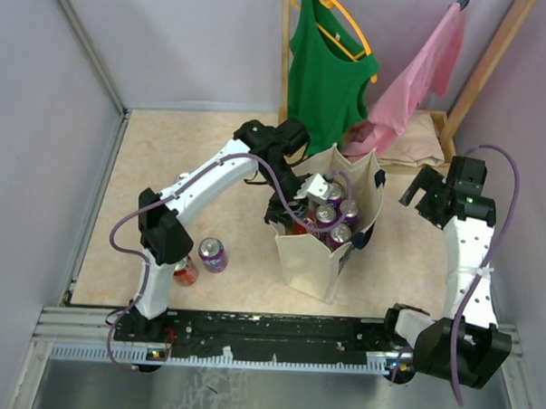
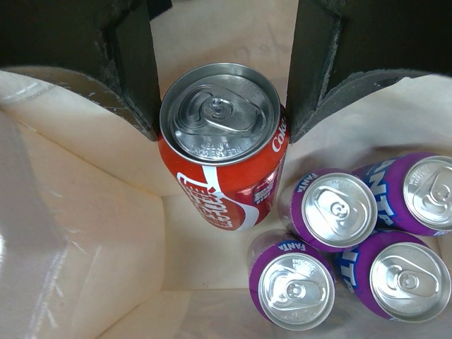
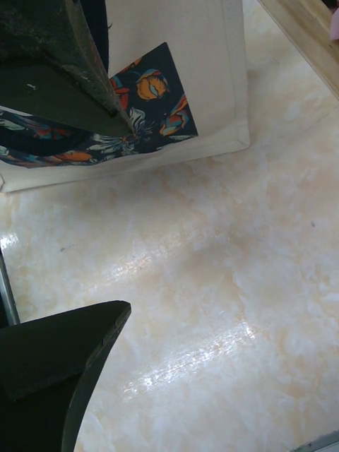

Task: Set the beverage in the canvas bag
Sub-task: Place the drink in the canvas bag.

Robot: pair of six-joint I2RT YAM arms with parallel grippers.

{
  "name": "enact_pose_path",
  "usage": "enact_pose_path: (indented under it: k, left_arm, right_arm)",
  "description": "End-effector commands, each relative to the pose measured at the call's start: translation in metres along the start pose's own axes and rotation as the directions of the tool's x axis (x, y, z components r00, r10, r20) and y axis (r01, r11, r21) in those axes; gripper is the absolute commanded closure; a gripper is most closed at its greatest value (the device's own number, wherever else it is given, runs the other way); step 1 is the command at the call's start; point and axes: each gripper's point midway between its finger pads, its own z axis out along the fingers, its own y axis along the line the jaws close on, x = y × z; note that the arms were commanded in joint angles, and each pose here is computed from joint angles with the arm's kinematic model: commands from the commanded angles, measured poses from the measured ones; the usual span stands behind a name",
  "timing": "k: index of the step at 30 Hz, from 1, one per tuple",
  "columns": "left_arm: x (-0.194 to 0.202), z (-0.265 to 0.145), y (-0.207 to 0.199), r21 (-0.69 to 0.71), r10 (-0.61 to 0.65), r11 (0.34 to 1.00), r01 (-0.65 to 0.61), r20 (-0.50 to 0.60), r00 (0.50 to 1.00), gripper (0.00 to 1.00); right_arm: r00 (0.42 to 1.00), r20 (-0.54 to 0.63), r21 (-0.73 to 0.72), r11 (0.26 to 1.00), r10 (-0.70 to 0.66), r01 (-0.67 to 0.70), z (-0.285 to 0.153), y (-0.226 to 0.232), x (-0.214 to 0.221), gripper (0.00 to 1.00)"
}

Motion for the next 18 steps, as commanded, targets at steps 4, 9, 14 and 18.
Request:
enact_pose_path:
  k: [4,9,14,18]
  left_arm:
    - [-0.02,-0.003,0.011,-0.018,0.002,1.0,-0.001,0.075,0.997,1.0]
    - [-0.012,0.005,0.011,0.005,-0.054,0.999,0.053,0.062,0.997,1.0]
    - [-0.002,0.012,0.014,0.009,-0.079,0.997,0.079,0.027,0.997,1.0]
    - [0.002,0.018,0.021,-0.004,-0.079,0.997,0.079,0.005,0.997,1.0]
  right_arm:
    - [1.0,-0.001,0.007,1.0,0.009,-0.009,0.003,-0.004,0.002,0.01]
    - [1.0,-0.008,0.002,1.0,0.004,-0.004,0.006,-0.003,0.003,0.01]
    - [1.0,-0.013,0.001,1.0,0.006,-0.006,0.008,-0.003,0.005,0.01]
    - [1.0,-0.015,0.0,1.0,0.007,-0.007,0.008,-0.004,0.008,0.01]
